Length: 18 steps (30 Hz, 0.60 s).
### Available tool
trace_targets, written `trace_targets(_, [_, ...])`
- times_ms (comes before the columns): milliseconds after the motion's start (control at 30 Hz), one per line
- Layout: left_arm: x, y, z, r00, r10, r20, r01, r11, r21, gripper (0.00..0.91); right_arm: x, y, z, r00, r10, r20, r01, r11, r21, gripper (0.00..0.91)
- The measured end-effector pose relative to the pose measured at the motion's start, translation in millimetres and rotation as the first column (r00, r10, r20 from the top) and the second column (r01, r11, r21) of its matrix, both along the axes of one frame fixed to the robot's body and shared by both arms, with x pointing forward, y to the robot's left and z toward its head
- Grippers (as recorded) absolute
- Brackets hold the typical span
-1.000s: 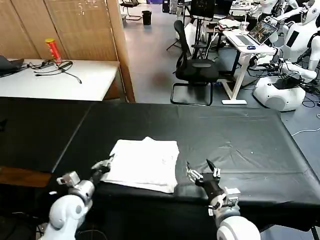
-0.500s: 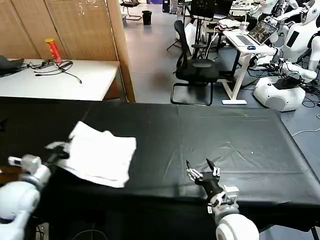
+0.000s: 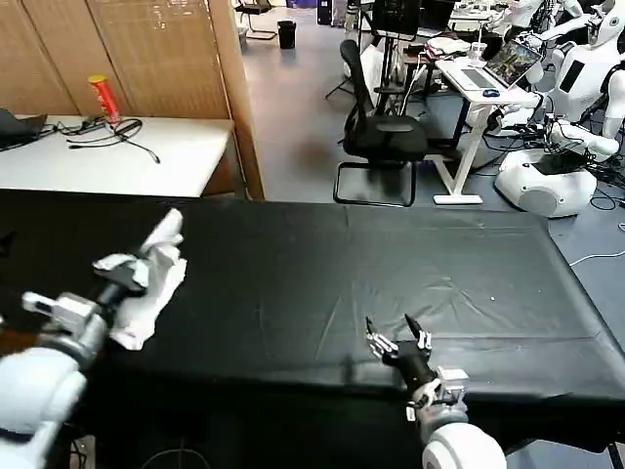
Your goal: Fold and organize the clothes.
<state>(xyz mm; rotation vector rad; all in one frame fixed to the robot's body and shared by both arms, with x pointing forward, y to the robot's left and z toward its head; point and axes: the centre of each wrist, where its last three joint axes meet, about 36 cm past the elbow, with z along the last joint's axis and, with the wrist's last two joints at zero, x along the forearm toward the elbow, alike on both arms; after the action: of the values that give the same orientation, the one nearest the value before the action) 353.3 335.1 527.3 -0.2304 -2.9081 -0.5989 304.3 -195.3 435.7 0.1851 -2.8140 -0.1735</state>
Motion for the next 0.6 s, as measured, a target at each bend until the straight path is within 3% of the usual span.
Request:
trace_targets(100, [-4, -32, -22.2, 0.998, -0.039, -0.041, 0.034, 0.994, -0.103, 0.000, 1, 1, -2.4, 1.000, 0.003, -0.014, -0.003, 1.000, 0.014, 0.878])
trace_targets(133, [-5, -44, -29.2, 0.997, -0.059, -0.049, 0.052, 0.989, -0.138, 0.878, 1, 3, -1.9, 1.000, 0.010, -0.019, -0.009, 1.000, 0.029, 0.878])
trace_targets(333, [-11, -99, -59.6, 0.978, -0.190, -0.079, 0.159, 0.942, -0.297, 0.878, 4, 8, 3.1, 0.997, 0.062, -0.055, -0.056, 0.993, 0.104, 0.878])
trace_targets(467, [-17, -113, -59.3, 0.955, -0.292, -0.056, 0.255, 0.901, -0.350, 0.878, 8, 12, 1.9, 0.987, 0.125, -0.096, -0.108, 0.981, 0.163, 0.878])
trace_targets(600, [-17, -114, -53.9, 0.947, -0.321, -0.011, 0.295, 0.882, -0.368, 0.878, 15, 20, 0.0, 0.976, 0.175, -0.132, -0.145, 0.966, 0.215, 0.878])
